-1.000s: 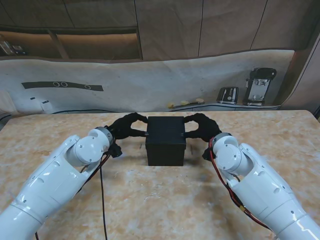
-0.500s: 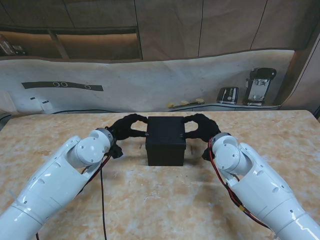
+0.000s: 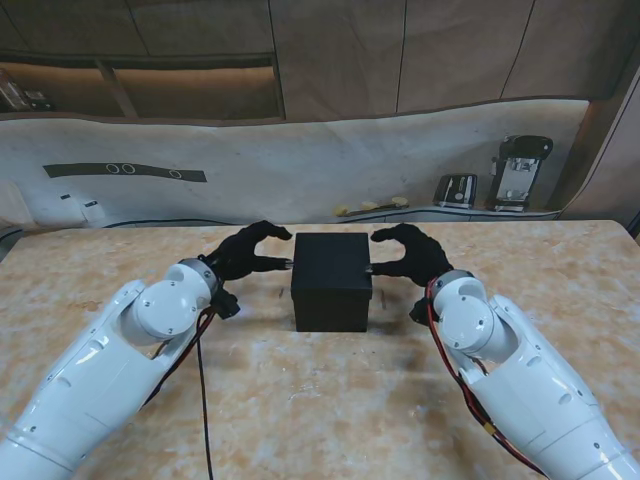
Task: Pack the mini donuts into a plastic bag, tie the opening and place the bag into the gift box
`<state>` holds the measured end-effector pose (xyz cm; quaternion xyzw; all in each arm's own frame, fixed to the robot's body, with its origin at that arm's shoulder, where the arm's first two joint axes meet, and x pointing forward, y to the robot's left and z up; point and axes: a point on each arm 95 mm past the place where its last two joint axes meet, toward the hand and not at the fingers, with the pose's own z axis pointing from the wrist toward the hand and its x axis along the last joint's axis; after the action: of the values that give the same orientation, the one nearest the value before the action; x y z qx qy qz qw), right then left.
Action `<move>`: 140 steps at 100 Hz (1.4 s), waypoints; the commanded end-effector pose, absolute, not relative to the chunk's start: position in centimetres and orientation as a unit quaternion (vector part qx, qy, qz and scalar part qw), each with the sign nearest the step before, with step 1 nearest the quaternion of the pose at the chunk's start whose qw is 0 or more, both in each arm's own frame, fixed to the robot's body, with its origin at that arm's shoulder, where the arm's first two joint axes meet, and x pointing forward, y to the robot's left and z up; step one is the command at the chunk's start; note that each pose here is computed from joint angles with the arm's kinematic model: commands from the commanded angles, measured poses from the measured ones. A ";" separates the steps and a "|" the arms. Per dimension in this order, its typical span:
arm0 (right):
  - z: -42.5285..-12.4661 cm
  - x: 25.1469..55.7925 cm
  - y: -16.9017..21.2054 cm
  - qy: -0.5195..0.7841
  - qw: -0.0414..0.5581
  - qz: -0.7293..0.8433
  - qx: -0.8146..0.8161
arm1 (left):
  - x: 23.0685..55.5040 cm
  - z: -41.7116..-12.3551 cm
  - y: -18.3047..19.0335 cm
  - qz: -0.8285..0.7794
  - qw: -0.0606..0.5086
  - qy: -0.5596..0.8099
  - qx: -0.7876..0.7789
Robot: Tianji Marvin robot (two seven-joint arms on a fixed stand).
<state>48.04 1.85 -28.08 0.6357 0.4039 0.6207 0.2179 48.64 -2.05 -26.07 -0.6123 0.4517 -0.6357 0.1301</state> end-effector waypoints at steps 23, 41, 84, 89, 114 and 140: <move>-26.0 44.7 1.4 0.383 0.199 0.664 0.611 | 44.8 -24.1 -1.0 -0.670 0.130 0.411 -0.604; -25.8 41.8 0.6 0.379 0.201 0.684 0.591 | 41.7 -24.4 -0.2 -0.683 0.136 0.385 -0.606; -27.1 35.1 -0.3 0.373 0.192 0.696 0.582 | 35.5 -27.0 1.0 -0.683 0.148 0.385 -0.602; -27.4 34.6 -0.4 0.371 0.194 0.697 0.583 | 34.9 -27.5 1.1 -0.682 0.151 0.387 -0.602; -28.5 32.4 -0.6 0.373 0.194 0.693 0.586 | 32.9 -28.9 1.3 -0.673 0.156 0.389 -0.610; -29.4 31.5 -0.7 0.376 0.199 0.688 0.589 | 31.9 -30.4 0.8 -0.662 0.151 0.388 -0.623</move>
<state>32.10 -1.00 -28.73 0.5838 0.3698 0.6924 0.2075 32.45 1.11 -29.63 -0.6149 0.3824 -0.6711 0.1592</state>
